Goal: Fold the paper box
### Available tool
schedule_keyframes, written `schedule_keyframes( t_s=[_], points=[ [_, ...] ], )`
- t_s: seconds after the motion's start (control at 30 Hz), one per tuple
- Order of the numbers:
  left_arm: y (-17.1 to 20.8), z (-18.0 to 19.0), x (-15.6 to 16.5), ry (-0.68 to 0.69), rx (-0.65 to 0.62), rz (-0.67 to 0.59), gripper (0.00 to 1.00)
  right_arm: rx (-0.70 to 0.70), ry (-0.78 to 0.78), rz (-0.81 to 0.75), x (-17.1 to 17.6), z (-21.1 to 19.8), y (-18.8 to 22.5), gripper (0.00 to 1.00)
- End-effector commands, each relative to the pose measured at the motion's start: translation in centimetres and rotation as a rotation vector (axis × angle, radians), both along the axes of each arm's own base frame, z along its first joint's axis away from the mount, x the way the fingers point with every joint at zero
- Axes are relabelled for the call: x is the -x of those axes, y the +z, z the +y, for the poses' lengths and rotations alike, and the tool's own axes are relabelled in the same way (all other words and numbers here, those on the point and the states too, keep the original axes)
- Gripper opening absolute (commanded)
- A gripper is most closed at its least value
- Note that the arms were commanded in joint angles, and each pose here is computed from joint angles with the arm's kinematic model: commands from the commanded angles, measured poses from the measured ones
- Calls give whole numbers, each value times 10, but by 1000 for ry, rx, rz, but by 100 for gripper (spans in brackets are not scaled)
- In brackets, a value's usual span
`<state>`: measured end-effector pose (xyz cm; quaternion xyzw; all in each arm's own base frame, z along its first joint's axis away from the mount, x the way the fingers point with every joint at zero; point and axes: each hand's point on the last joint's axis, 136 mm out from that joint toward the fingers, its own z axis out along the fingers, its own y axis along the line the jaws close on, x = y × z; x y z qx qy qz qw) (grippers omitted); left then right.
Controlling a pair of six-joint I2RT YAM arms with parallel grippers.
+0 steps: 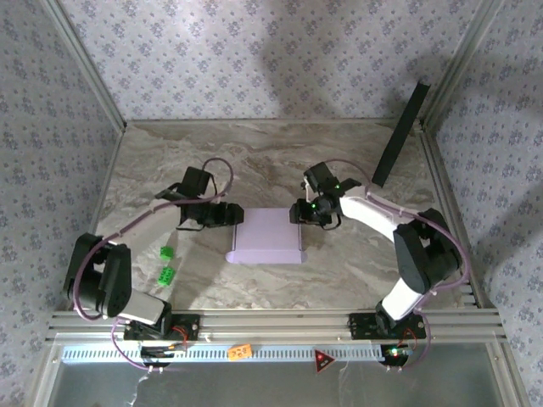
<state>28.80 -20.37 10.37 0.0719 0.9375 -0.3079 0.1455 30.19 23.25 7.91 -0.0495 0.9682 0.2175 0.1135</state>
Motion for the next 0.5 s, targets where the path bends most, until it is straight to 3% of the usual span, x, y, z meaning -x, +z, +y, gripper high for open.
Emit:
schedule_keyframes(
  t_s=[0.0, 0.2, 0.47],
  points=[
    [-6, -3, -8, -37, 6, 20, 60, -15, 53, 20, -9, 7, -3, 46],
    [-24, -9, -18, -49, 26, 71, 55, -17, 64, 38, -25, 16, -14, 43],
    [-12, -28, -1, -89, 170, 89, 45, -40, 92, 48, -18, 27, -17, 32]
  ],
)
